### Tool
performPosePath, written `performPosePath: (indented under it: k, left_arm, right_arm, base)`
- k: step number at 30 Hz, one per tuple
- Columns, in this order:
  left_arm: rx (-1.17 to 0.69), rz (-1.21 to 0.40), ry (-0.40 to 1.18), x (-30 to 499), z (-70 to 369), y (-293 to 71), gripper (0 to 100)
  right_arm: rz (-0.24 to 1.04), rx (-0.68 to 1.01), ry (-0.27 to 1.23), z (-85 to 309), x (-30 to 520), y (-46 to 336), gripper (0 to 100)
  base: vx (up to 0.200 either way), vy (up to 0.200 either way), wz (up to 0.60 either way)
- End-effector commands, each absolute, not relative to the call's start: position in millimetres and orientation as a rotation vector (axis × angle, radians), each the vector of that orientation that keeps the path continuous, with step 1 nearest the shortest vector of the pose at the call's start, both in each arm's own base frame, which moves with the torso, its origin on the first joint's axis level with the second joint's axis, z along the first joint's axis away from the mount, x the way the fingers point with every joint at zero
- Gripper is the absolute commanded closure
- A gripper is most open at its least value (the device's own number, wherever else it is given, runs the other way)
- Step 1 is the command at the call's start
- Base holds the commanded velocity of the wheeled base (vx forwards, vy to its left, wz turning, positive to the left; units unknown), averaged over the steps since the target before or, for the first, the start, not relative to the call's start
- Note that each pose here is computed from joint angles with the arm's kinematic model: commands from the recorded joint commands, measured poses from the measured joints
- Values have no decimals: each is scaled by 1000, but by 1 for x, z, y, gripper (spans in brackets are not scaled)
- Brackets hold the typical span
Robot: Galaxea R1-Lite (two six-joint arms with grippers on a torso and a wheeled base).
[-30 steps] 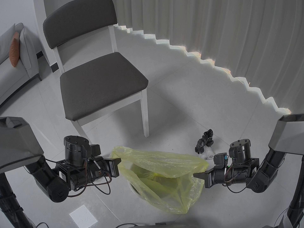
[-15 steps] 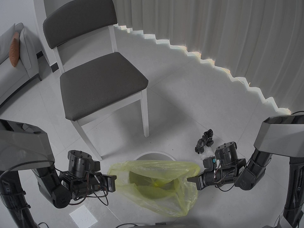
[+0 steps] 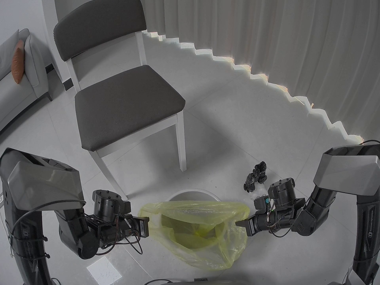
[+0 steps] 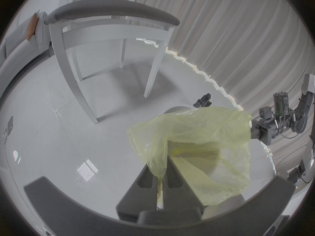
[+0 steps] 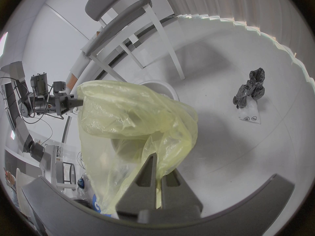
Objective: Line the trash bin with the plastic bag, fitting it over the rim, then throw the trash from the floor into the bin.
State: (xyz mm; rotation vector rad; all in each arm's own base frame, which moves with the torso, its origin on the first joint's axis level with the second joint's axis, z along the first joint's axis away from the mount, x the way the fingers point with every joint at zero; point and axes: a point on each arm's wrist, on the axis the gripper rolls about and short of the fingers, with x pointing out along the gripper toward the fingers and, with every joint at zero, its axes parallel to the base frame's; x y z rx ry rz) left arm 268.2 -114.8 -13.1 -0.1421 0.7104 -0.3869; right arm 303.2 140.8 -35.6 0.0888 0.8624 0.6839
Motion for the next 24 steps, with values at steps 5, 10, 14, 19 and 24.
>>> performPosePath:
  k: [5,10,14,19,24]
  left_arm:
    - [-145,-353,732,280,-30,-107,100]
    - [-146,-360,726,277,-29,-108,100]
    - [-146,-362,712,275,-27,-108,100]
    - [-141,-363,717,269,-28,-107,100]
    - [-142,-358,712,270,-29,-106,100]
  right_arm:
    - [664,92,918,-42,309,139,100]
    - [664,90,923,-43,308,139,100]
    - [675,57,938,-46,303,137,0]
    - [665,57,923,-34,296,127,0]
    - [662,38,843,-5,291,115,0]
  base:
    - [0,0,0]
    - [0,0,0]
    - [0,0,0]
    - [0,0,0]
    - [0,0,0]
